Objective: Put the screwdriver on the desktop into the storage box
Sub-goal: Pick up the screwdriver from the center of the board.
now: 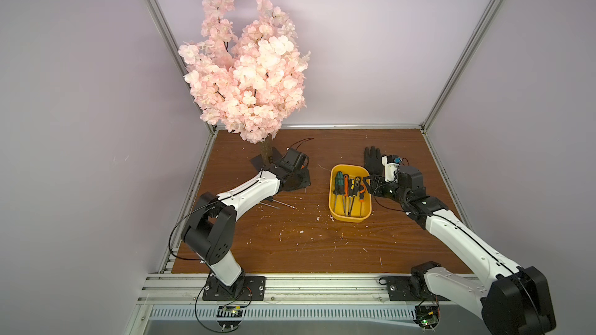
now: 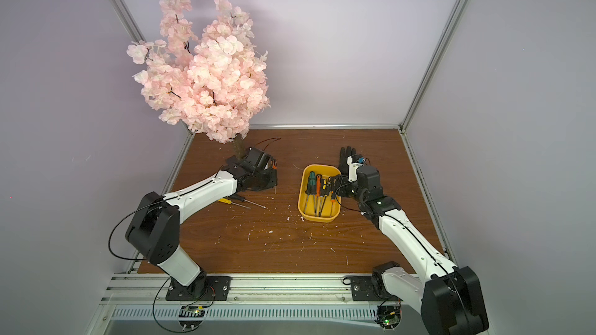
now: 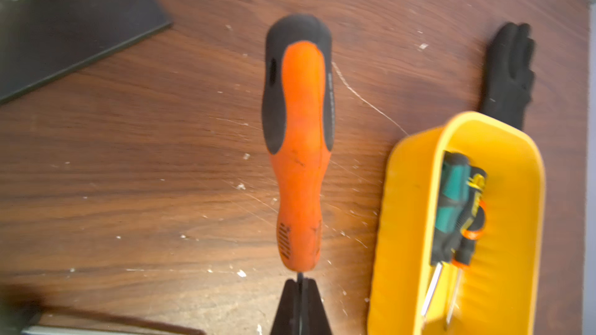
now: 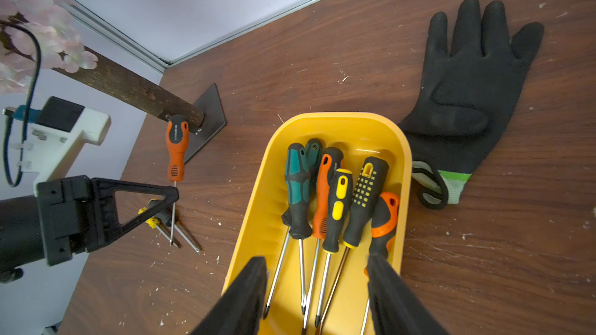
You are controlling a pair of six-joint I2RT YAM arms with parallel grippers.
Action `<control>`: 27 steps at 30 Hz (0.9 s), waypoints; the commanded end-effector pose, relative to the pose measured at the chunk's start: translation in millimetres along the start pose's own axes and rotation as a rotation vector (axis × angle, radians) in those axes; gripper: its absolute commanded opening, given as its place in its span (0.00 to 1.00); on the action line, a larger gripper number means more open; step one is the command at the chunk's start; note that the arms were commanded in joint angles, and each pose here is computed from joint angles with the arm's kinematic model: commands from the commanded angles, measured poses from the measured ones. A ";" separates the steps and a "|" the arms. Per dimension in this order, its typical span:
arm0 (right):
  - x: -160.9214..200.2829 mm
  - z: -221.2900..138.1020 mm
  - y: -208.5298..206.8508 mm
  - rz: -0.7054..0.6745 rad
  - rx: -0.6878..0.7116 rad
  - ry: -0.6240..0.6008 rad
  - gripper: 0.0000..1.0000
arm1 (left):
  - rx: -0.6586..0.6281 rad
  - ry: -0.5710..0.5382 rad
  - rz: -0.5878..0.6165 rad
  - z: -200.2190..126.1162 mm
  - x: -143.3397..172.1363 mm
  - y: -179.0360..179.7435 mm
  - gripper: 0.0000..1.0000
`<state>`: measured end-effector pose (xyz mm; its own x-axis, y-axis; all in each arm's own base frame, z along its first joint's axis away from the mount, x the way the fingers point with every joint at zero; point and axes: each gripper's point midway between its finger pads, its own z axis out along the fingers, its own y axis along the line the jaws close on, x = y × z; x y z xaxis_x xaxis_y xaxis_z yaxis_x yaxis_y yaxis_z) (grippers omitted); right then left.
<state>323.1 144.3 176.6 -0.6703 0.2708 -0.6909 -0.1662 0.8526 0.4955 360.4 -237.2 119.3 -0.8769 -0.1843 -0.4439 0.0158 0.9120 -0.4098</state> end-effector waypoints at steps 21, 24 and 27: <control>-29.0 8.7 111.6 0.026 -0.528 -0.003 0.70 | 0.568 -0.041 0.419 -60.8 42.2 -157.2 0.00; -31.6 10.4 111.8 0.028 -0.526 -0.005 0.70 | 0.600 -0.038 0.432 -63.2 46.3 -163.2 0.00; -32.8 11.1 113.8 0.034 -0.536 -0.005 0.68 | 0.615 -0.039 0.447 -65.2 48.8 -167.4 0.00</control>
<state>329.7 230.3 216.7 -0.7228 0.2772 -0.6330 -0.4226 0.5475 0.7223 286.9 -360.9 198.1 -0.7534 0.1224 -0.6461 0.5750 0.5993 -0.5570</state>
